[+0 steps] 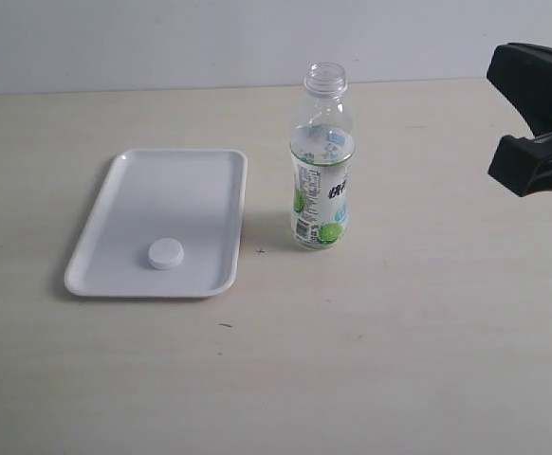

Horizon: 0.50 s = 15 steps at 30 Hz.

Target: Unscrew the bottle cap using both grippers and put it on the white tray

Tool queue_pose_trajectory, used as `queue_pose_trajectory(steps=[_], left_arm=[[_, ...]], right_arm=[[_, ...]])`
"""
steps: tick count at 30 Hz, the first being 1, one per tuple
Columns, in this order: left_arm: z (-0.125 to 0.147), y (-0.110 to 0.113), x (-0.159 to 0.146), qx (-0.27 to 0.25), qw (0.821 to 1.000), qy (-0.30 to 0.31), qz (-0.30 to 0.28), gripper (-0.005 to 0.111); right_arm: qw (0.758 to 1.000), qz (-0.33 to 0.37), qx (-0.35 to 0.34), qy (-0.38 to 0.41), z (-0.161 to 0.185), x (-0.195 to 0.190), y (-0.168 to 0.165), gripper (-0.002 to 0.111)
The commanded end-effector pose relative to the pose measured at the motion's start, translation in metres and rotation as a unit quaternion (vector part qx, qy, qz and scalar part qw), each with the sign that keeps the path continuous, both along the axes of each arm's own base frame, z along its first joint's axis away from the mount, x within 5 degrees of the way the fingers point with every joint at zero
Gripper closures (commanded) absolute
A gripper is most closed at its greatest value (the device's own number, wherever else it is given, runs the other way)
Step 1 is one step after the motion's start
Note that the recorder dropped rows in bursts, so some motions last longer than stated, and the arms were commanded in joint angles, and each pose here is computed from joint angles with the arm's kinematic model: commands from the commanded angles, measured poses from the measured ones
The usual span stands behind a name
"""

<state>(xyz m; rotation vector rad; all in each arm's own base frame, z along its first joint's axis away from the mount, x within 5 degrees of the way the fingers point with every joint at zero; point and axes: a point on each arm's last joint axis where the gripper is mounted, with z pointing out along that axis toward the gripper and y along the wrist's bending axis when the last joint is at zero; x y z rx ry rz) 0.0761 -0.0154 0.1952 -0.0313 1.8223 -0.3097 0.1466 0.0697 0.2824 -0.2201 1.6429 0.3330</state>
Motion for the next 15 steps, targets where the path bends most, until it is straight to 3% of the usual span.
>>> queue_pose_trajectory(steps=[1,15], left_arm=[[-0.002,0.006,-0.007,0.016,0.999,-0.028,0.026,0.107],[-0.015,0.023,-0.024,0.026,0.989,0.016,0.145,0.107]], right_arm=[[1.0,-0.005,-0.003,-0.006,0.001,0.0,-0.002,0.108],[1.0,-0.005,-0.003,-0.006,0.001,0.0,-0.002,0.108]])
